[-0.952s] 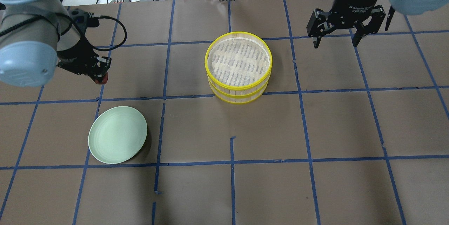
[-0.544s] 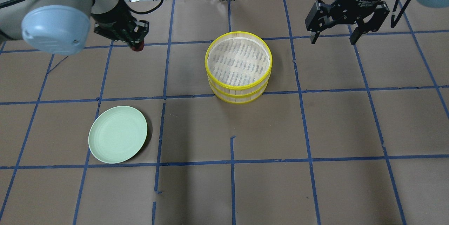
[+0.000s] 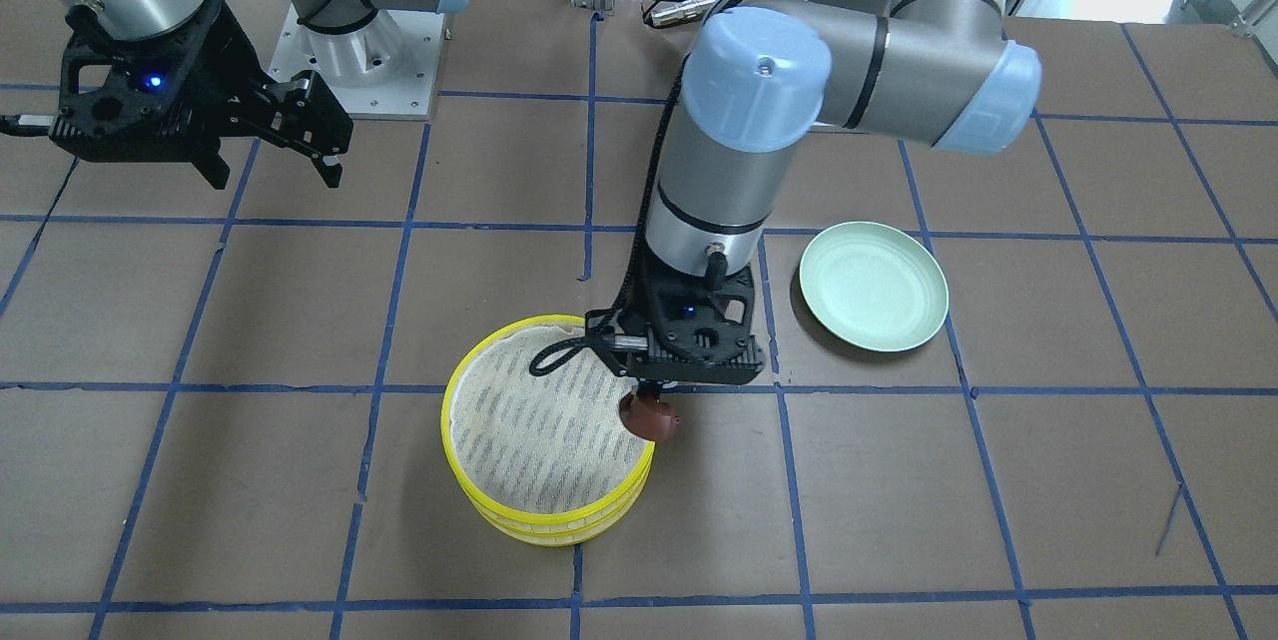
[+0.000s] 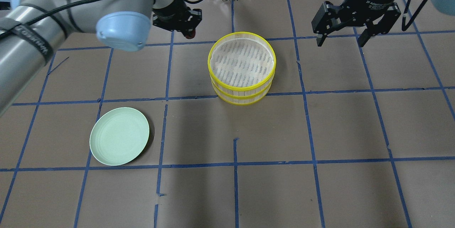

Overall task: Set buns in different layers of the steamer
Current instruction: 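Release the red bun onto the top tier while right gripper withdraws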

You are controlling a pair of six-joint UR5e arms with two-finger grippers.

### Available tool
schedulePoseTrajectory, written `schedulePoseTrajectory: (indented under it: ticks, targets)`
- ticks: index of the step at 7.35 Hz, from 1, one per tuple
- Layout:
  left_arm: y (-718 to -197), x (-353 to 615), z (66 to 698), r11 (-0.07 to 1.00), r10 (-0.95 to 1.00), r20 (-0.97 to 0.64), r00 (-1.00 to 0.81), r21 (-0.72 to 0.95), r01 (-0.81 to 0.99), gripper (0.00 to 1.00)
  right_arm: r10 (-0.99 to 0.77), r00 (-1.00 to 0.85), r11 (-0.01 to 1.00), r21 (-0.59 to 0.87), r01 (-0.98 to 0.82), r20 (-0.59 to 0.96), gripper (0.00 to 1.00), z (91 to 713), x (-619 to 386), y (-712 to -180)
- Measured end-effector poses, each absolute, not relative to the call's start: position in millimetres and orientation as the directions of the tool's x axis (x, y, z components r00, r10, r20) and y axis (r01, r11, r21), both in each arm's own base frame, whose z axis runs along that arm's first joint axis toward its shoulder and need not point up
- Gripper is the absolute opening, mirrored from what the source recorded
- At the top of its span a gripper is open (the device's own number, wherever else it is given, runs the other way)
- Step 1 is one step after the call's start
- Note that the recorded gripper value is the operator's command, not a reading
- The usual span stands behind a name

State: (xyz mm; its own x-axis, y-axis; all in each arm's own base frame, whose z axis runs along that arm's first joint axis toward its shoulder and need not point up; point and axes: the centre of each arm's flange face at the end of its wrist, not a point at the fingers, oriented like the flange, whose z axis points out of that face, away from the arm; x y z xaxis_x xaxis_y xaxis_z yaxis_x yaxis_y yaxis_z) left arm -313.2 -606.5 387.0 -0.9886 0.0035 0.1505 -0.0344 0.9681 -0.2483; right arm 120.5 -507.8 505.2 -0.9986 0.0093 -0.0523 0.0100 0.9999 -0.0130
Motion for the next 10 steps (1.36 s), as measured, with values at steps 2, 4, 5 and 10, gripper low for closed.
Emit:
schedulePoseTrajectory:
  ticks: [2,4,5,10]
  targets:
    - [-612.7,-349.8,363.7,0.971,0.003,0.173,-0.985,-0.236,-0.038,0.79,-0.003,-1.000,1.000,-0.025,-0.002,-0.025,1.00,503.3,126.5,-510.4]
    - [-606.5,-363.6,341.3,0.977,-0.007,0.173,-0.985,-0.207,-0.043,1.00,-0.005,-1.000,1.000,-0.021,-0.004,-0.027,1.00,500.9,128.3,-511.2]
    - [-601.8,-363.7,338.7,0.979,-0.014,0.172,-0.985,-0.200,-0.049,1.00,-0.005,-1.000,1.000,-0.017,-0.004,-0.029,1.00,499.0,128.4,-511.1]
    - [-570.0,-177.4,451.9,0.997,0.048,0.077,-0.996,-0.067,0.042,1.00,-0.004,-1.000,1.000,-0.027,-0.003,-0.029,1.00,502.4,128.7,-508.4]
